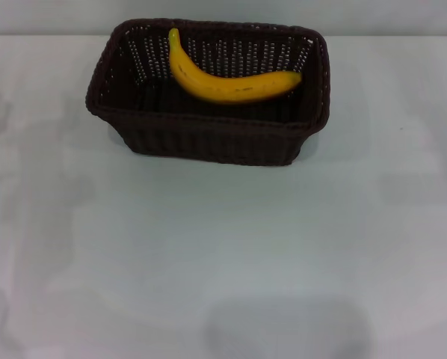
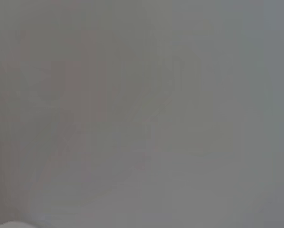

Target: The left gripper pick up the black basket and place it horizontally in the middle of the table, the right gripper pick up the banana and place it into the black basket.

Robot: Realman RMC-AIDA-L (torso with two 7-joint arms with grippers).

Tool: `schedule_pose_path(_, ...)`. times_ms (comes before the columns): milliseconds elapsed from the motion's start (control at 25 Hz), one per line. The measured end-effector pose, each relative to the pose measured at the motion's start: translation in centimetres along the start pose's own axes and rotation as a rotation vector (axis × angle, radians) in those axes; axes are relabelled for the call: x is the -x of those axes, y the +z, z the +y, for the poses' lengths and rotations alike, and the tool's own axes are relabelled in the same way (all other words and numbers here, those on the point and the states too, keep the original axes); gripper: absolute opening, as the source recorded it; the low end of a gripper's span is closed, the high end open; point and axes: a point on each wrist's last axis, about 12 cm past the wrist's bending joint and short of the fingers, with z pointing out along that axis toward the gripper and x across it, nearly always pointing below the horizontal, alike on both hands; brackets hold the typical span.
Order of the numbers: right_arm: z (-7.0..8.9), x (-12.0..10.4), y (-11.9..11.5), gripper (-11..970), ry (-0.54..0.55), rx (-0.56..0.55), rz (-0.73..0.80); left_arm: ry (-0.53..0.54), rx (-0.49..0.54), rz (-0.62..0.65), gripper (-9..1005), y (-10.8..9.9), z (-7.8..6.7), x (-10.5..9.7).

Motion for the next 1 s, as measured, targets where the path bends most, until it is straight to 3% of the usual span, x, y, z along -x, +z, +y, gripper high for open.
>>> schedule_pose_path(200, -1.0, -0.8, 0.0, 759, -0.006, -0.051, 0.074, 0.020, -0.046, -0.057, 844, -0.5, -0.8, 0.1)
schedule_pose_path(360, -1.6, -1.4, -0.6, 818, 0.001, -0.088, 0.111, 0.005, -0.082, -0.110, 861, -1.3, -1.4, 0.1)
schedule_pose_path(520, -2.3, -2.0, -0.9, 878, 0.009, -0.133, 0.168, -0.018, -0.075, -0.085, 873, -1.5, -1.6, -0.5)
schedule_pose_path(1000, -3.5, -2.5, -1.8, 872, 0.026, -0.192, 0.196, -0.011, -0.067, -0.070, 873, -2.1, -1.1, -0.8)
